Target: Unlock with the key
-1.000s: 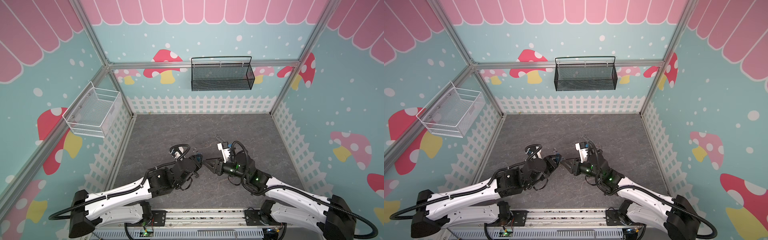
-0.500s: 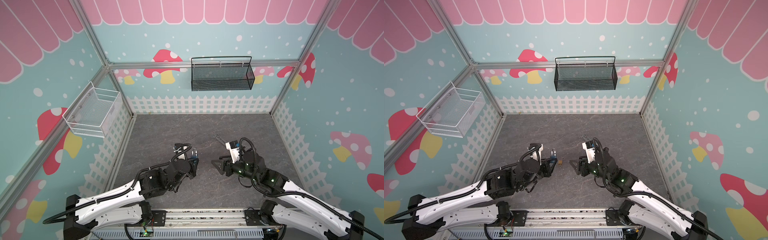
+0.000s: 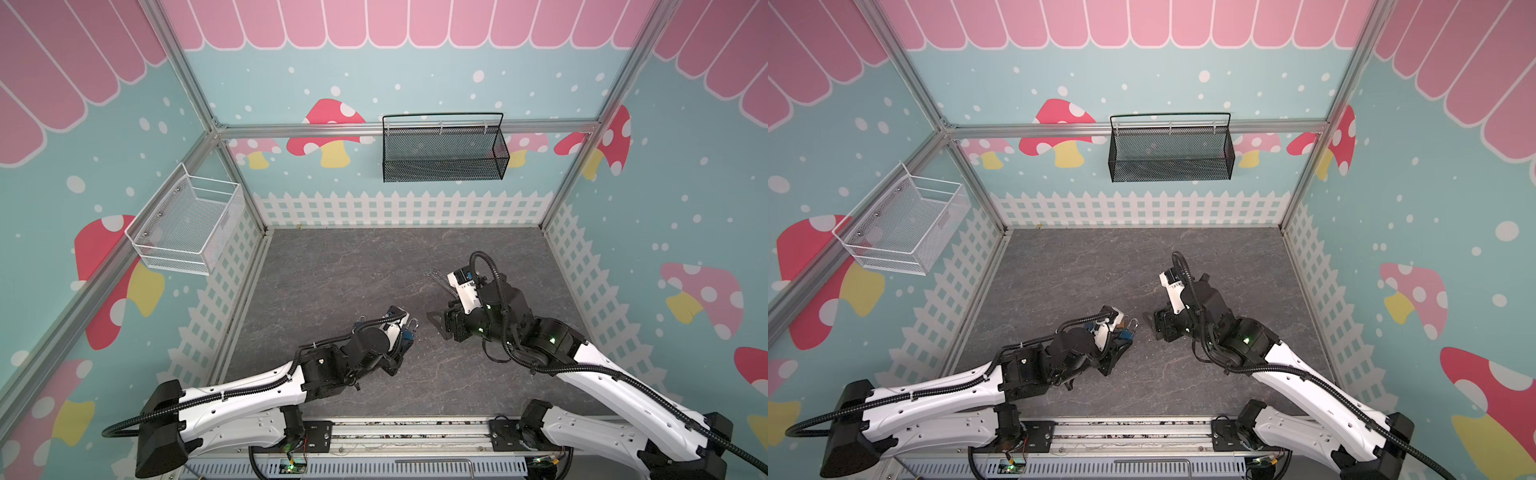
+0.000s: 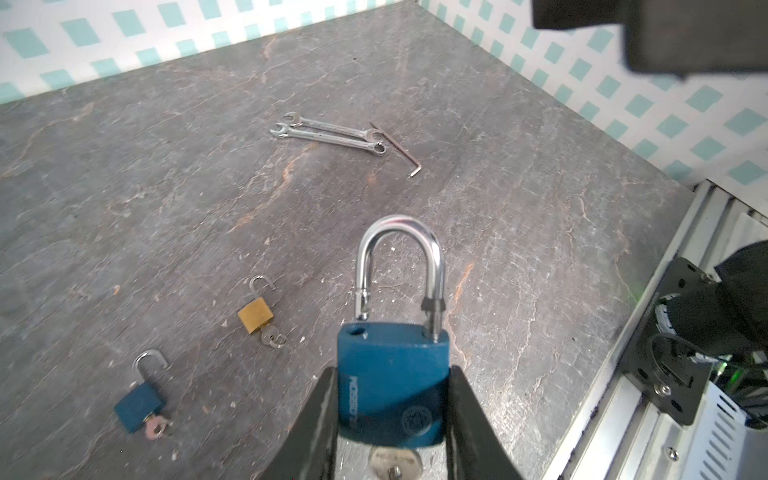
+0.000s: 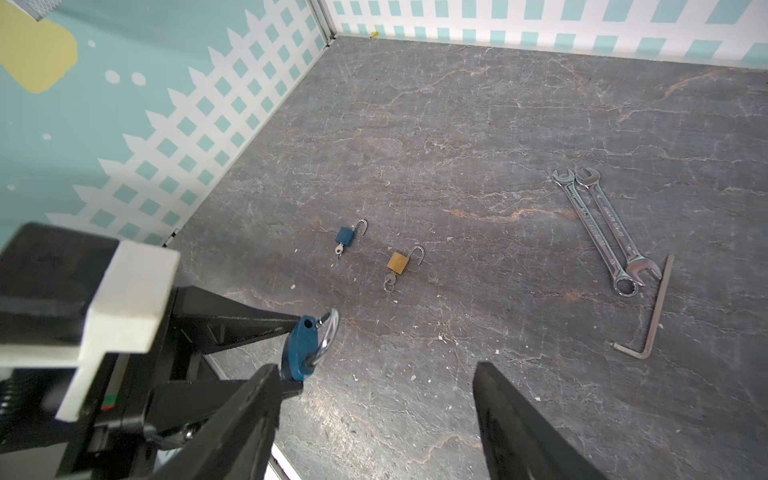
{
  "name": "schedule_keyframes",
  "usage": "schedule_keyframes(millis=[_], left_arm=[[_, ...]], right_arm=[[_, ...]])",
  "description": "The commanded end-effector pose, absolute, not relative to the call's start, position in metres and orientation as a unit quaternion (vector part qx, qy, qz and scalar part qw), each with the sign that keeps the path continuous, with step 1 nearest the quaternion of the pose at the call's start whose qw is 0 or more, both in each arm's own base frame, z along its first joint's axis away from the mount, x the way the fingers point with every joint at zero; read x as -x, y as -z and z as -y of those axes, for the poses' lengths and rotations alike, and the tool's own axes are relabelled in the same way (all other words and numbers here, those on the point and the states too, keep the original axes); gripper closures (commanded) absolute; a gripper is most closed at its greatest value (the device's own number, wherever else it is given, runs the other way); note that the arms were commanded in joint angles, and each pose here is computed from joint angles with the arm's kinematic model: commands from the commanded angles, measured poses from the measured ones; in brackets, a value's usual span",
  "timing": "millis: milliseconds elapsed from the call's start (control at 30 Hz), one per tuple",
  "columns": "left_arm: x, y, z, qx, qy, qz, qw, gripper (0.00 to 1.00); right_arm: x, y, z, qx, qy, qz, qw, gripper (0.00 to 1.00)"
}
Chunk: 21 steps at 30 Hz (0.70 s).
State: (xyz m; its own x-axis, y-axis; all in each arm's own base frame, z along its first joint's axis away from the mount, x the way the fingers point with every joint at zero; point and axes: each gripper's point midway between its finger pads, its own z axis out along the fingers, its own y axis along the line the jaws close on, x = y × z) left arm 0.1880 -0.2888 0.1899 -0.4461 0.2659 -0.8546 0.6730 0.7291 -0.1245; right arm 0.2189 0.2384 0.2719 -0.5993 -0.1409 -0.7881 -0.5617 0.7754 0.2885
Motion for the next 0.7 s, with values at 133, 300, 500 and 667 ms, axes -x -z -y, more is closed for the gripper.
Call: schedule_keyframes(millis=[133,300,500,667], left_arm=[[-0.188,-0.22,0.312,-0.325,0.272,-0.759,0.494,1.0],[-0.188,-0.221,0.314,-0.329,0.27,-0.756,0.496,1.0],[-0.185,-0.22,0.312,-0.332,0.274,-0.753,0.497,1.0],[-0.184,-0.221,0.308,-0.333,0.274,-0.75,0.502,1.0]], right_arm=[[-0.222,-0.27,-0.25,0.255,-0.24,-0.863,0.365,0.24],[-0.231,-0.257,-0.253,0.264,-0.208,-0.875,0.348,0.23],[-0.241,-0.249,-0.25,0.269,-0.167,-0.887,0.337,0.22],[-0.244,-0.239,-0.248,0.284,-0.141,-0.893,0.318,0.21]])
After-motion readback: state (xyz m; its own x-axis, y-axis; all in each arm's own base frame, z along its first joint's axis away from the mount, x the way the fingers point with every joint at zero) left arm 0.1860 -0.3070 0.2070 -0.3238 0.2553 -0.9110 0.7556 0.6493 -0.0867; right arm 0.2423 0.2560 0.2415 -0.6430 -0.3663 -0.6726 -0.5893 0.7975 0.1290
